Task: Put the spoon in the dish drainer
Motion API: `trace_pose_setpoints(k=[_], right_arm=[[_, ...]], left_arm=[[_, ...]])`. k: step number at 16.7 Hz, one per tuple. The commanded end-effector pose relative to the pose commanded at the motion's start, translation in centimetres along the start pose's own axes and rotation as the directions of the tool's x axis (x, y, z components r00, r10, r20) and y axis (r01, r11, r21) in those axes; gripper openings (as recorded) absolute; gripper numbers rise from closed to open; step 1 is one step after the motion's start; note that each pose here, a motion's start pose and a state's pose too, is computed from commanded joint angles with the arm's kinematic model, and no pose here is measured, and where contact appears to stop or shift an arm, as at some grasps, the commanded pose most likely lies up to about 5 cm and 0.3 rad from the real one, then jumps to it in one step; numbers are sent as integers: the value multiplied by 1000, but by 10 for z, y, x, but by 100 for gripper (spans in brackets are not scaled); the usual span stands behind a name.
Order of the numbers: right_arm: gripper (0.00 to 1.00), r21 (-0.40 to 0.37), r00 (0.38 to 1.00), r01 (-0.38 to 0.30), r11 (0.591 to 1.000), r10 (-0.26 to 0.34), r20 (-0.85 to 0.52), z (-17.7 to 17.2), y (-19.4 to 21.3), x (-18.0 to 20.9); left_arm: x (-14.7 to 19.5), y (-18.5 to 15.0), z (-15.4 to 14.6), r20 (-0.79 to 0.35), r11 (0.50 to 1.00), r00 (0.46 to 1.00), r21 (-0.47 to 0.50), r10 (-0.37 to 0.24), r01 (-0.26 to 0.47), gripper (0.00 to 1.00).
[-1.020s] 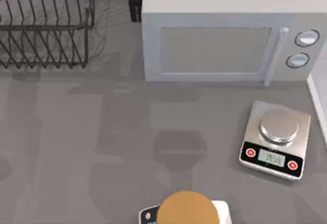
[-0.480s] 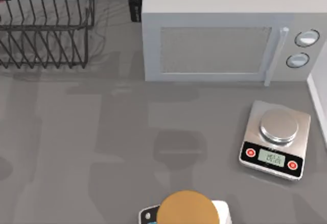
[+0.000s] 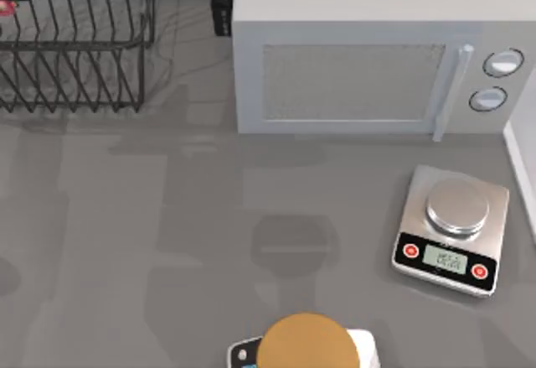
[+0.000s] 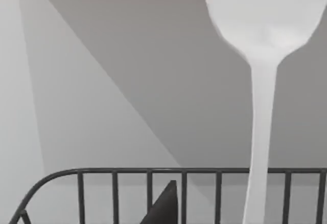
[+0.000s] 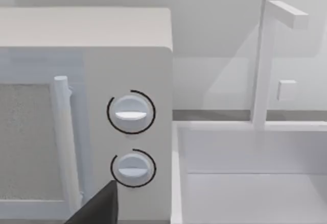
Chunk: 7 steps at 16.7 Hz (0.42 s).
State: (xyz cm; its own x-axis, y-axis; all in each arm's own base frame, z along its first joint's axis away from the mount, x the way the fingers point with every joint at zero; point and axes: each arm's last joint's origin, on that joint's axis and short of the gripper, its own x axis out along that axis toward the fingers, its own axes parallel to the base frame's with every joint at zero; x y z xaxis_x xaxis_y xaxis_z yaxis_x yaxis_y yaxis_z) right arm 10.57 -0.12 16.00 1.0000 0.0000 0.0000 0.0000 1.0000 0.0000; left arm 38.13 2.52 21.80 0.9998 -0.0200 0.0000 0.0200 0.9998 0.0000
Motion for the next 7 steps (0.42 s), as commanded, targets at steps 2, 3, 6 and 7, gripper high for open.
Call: trace_pose_setpoints(k=[2,3,6,7], right_arm=[[100,0,1000,0,1000,0,0,0,0,0],[100,0,1000,0,1000,0,0,0,0,0],[100,0,1000,0,1000,0,0,0,0,0],[100,0,1000,0,1000,0,0,0,0,0]], left_arm=[[0,0,0,0,1000,1000,0,0,0,100],[0,0,0,0,1000,1000,0,0,0,100],[0,0,0,0,1000,1000,0,0,0,100],[0,0,0,0,1000,1000,0,0,0,100]])
